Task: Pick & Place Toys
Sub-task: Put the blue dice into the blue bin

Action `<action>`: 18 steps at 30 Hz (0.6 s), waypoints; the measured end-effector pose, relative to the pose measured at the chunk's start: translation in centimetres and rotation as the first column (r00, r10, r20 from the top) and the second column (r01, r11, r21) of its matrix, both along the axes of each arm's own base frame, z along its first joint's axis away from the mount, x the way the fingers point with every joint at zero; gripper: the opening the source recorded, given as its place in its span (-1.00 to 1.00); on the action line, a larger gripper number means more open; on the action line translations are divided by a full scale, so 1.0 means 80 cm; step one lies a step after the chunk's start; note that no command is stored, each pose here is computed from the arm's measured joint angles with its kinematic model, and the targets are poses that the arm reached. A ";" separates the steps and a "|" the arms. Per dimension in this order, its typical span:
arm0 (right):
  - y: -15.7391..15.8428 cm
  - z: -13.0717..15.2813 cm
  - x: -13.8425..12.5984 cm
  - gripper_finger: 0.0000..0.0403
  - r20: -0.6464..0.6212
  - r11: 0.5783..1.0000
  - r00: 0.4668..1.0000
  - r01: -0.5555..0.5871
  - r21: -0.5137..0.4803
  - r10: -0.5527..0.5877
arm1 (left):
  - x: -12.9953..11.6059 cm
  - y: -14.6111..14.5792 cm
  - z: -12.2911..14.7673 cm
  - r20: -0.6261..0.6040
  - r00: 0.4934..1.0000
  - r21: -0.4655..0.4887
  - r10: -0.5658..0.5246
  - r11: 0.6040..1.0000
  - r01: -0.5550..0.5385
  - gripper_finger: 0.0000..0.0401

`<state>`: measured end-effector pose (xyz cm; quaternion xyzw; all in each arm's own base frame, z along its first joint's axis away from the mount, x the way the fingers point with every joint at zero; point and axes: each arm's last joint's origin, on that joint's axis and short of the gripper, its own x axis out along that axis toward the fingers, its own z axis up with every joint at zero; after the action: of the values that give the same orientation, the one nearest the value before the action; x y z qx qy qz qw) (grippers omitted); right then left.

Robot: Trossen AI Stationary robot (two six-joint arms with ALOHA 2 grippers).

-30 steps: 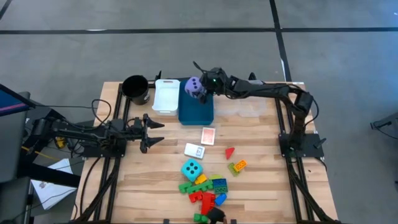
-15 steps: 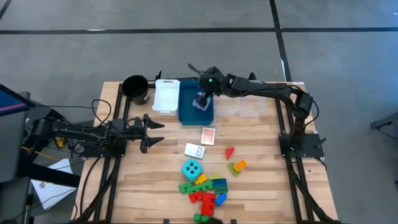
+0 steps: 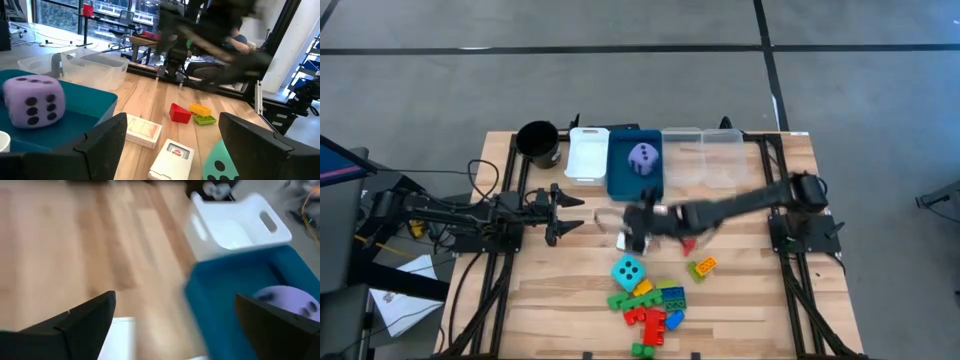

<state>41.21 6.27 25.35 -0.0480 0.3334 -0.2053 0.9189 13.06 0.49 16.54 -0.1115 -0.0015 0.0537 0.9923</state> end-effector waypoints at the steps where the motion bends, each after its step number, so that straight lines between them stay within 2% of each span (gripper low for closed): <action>1: 0.018 0.001 -0.003 0.97 0.025 1.000 1.000 0.001 0.002 -0.001 | 0.000 0.000 0.000 0.001 1.000 -0.002 0.000 1.000 0.000 0.55; 8: 0.101 0.007 -0.022 0.96 0.183 0.998 0.982 0.037 0.045 -0.045 | 0.000 0.000 0.001 0.005 1.000 -0.003 0.000 1.000 0.000 0.55; 15: 0.148 0.007 -0.049 0.96 0.282 0.987 0.947 0.132 0.088 -0.151 | 0.000 0.000 0.001 0.004 1.000 -0.003 0.000 1.000 0.000 0.55; 18: 0.161 0.007 -0.057 0.96 0.304 0.982 0.937 0.138 0.131 -0.172 | 0.000 0.000 0.000 0.003 1.000 -0.039 0.000 0.999 0.000 0.55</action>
<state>36.67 19.18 25.88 0.0611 0.1963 -0.2641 0.9423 13.06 0.49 16.52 -0.1309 -0.0018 0.0535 0.9900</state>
